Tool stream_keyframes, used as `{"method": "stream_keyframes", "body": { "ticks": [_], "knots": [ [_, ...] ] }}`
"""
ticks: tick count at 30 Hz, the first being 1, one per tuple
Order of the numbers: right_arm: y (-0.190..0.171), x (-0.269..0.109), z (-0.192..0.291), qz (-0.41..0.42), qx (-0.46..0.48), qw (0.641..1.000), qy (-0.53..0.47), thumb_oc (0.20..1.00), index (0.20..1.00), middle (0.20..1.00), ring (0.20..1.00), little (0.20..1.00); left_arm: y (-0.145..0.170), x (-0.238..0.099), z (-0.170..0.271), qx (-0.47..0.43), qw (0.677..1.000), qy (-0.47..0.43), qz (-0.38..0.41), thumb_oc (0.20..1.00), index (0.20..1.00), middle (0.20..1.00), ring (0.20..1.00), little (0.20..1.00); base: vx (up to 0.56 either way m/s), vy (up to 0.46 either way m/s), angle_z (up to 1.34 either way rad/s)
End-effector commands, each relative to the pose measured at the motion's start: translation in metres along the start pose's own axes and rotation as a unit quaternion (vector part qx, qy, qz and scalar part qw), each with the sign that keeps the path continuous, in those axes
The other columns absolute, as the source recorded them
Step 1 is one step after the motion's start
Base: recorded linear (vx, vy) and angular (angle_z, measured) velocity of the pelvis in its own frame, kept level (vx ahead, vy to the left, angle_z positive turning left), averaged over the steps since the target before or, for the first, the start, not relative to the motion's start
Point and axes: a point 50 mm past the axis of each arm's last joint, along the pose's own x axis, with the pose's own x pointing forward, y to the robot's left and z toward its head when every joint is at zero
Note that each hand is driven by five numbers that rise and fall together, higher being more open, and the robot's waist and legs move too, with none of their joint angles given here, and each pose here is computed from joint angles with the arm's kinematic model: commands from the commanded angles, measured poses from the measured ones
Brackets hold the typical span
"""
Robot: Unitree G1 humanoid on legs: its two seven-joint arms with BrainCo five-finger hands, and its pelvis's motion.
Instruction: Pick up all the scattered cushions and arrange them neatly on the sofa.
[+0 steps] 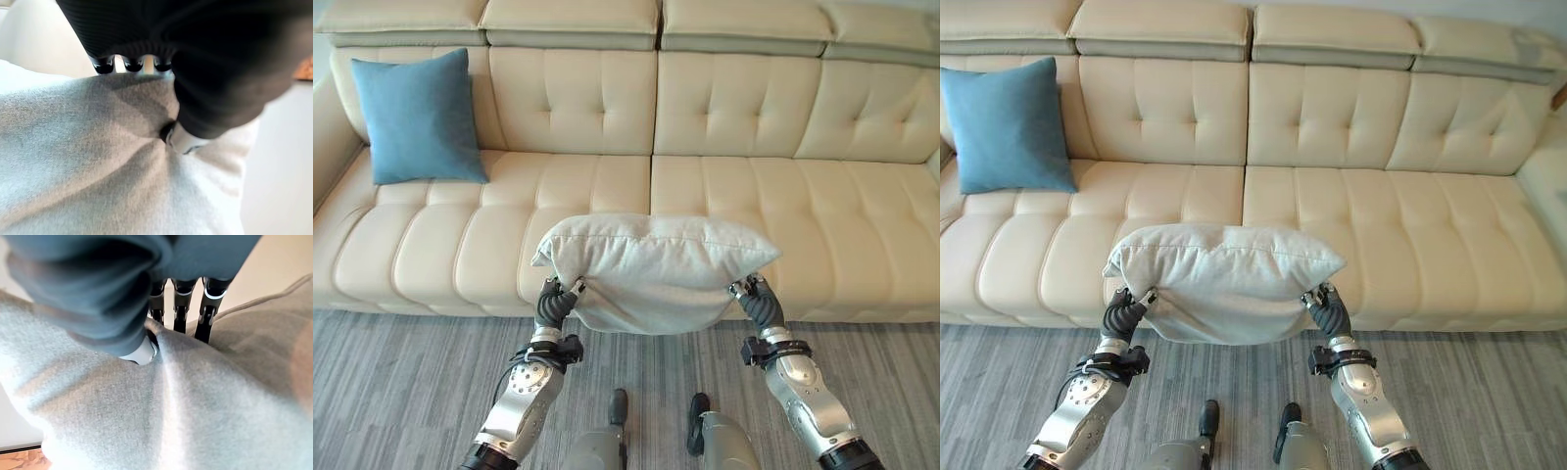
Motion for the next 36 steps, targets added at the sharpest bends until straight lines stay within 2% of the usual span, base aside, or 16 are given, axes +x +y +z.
{"method": "stream_keyframes", "body": {
  "ticks": [1, 10, 20, 28, 36],
  "knots": [
    [0.024, 0.022, 0.06, 0.048, 0.011, 0.986, -0.157, 0.2, 0.2, 0.2, 0.2, 0.2, -0.032, 0.016, 0.062, -0.022, 0.985, -0.155, -0.072, 0.2, 0.2, 0.2, 0.2, 0.2, 0.19, -0.141, -0.19],
    [0.003, 0.013, 0.042, 0.017, 0.003, 0.993, -0.119, 0.2, 0.2, 0.2, 0.2, 0.2, -0.03, 0.013, 0.054, -0.033, 0.987, -0.14, -0.07, 0.2, 0.2, 0.2, 0.2, 0.2, 0.33, -0.203, 0.2],
    [0.001, 0.012, 0.044, 0.021, 0.019, 0.992, -0.121, 0.2, 0.2, 0.2, 0.2, 0.2, -0.029, 0.009, 0.049, -0.046, 0.988, -0.129, -0.069, 0.2, 0.2, 0.2, 0.2, 0.2, 0.18, -0.145, 0.0],
    [0.014, 0.016, 0.053, 0.029, 0.028, 0.989, -0.142, 0.2, 0.2, 0.2, 0.2, 0.2, -0.03, 0.009, 0.042, -0.037, 0.991, -0.113, -0.06, 0.2, 0.2, 0.2, 0.2, 0.2, 0.2, 0.059, 0.02],
    [0.018, 0.011, 0.039, 0.031, 0.028, 0.993, -0.113, 0.2, 0.2, 0.2, 0.2, 0.2, -0.028, 0.006, 0.035, -0.025, 0.993, -0.096, -0.069, 0.2, 0.2, 0.2, 0.2, 0.2, 0.26, 0.226, 0.0]
  ]
}}
